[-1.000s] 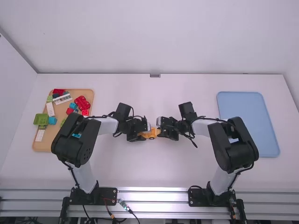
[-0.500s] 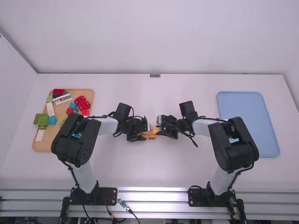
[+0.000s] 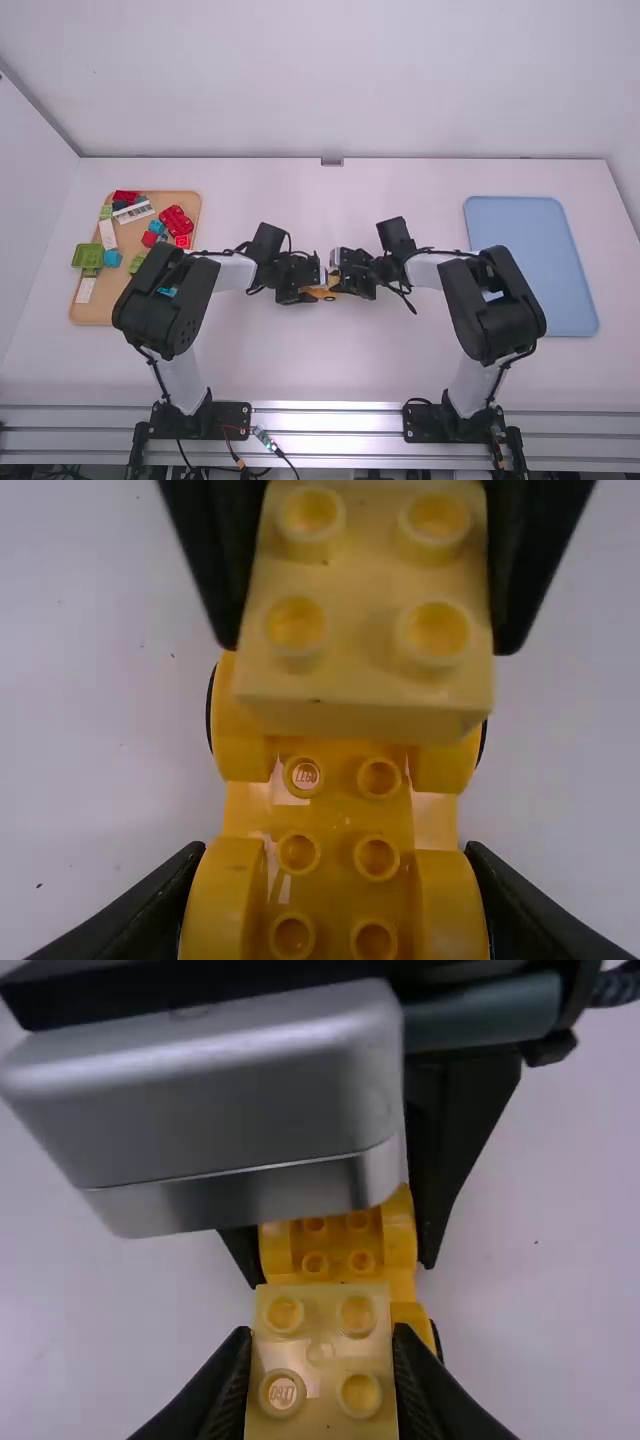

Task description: Assemble lego blocks to make yellow taxi

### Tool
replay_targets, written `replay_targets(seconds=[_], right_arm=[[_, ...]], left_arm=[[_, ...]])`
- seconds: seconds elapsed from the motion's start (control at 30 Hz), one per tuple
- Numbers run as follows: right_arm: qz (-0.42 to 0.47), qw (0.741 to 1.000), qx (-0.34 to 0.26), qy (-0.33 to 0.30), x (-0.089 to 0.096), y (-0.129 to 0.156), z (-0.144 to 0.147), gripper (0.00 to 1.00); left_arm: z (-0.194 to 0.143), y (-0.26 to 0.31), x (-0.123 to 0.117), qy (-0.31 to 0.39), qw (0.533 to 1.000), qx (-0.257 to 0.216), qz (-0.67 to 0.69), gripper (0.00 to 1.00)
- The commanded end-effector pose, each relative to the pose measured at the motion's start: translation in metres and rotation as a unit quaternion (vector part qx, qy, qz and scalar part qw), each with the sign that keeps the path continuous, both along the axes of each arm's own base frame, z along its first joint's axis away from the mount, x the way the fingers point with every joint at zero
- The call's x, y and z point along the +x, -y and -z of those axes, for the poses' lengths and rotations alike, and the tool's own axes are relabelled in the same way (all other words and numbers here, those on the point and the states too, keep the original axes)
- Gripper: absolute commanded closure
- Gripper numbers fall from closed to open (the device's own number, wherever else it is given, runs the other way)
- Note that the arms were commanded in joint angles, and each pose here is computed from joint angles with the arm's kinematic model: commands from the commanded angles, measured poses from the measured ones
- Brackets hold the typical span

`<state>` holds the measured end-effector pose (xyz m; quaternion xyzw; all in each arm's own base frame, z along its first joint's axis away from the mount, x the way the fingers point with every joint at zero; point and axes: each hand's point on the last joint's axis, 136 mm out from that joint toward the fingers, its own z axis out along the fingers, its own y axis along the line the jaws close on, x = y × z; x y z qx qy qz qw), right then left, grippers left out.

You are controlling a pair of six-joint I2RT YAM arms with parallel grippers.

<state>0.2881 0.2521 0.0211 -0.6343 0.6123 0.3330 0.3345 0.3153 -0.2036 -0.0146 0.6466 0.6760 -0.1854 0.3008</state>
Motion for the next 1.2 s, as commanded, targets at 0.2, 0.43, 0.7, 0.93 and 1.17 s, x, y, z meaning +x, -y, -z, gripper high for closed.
replay_targets(seconds=[0.2,0.43,0.7,0.93,1.17], right_arm=[[0.004,1.0,0.001,-0.029,0.014,-0.007,0.015,1.0],[-0.02,0.999,-0.014,-0.032,0.01,-0.011,0.014,1.0],[-0.018,0.999,-0.027,-0.031,0.007,-0.007,0.021,1.0],[-0.019,0.999,-0.025,-0.035,-0.001,-0.007,0.027,1.0],[-0.018,0.999,-0.027,-0.042,-0.005,-0.004,0.028,1.0]], left_arm=[[0.023,-0.01,-0.014,-0.018,0.999,0.038,0.002,0.98],[0.023,-0.009,-0.015,-0.019,0.999,0.04,0.002,0.98],[0.026,-0.015,-0.008,-0.027,0.997,0.053,-0.039,0.98],[0.024,-0.014,-0.006,-0.024,0.998,0.05,-0.039,0.98],[0.024,-0.014,-0.005,-0.023,0.998,0.05,-0.039,0.98]])
